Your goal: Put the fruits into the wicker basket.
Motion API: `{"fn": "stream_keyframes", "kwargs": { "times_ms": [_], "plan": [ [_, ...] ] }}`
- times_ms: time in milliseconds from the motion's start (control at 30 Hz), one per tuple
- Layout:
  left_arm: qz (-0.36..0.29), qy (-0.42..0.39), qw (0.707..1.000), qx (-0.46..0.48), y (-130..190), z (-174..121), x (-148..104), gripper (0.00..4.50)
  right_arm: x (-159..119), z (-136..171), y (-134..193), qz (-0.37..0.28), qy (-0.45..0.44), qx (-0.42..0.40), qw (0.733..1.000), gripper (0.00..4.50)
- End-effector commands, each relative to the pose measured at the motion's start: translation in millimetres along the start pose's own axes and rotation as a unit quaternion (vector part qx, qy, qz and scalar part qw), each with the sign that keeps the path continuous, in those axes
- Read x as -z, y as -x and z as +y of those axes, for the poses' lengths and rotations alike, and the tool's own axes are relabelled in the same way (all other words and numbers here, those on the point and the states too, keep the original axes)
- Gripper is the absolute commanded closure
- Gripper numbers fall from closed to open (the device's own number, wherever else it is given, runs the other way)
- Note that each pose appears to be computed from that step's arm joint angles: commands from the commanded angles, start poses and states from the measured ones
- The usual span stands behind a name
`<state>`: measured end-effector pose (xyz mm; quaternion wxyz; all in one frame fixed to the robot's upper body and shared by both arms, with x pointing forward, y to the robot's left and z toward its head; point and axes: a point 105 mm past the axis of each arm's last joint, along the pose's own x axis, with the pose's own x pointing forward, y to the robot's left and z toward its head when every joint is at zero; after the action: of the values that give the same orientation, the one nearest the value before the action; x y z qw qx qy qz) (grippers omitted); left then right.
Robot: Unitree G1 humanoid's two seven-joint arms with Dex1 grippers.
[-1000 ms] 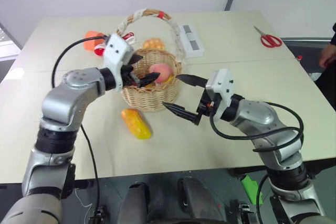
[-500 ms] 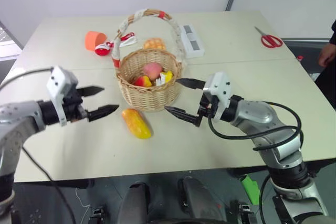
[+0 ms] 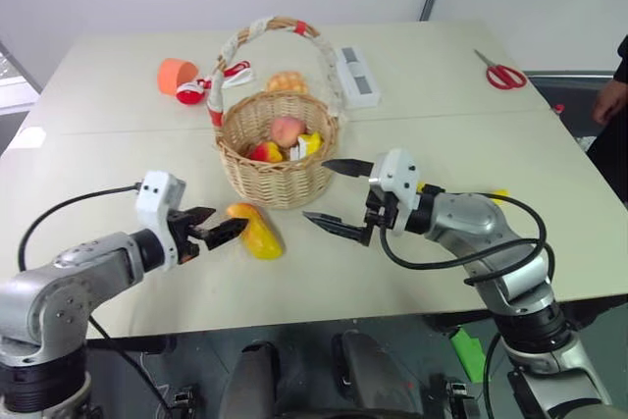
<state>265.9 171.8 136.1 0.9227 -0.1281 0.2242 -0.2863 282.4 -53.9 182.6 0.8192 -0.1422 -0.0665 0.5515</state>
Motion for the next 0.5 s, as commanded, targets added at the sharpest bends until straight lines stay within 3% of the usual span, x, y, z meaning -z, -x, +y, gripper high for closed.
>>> {"fn": "stream_keyframes", "kwargs": {
  "times_ms": [33, 500],
  "plan": [
    [0.02, 0.009, 0.999, -0.031, 7, 0, 5, 0.02, -5, 1, 0, -0.013, 0.009, -0.005, 1.0, 0.0],
    [0.024, 0.111, 0.993, -0.041, -20, -6, 16, 0.02, 13, 17, 4, 0.036, 0.02, -0.051, 0.998, 0.0]
  ]
}}
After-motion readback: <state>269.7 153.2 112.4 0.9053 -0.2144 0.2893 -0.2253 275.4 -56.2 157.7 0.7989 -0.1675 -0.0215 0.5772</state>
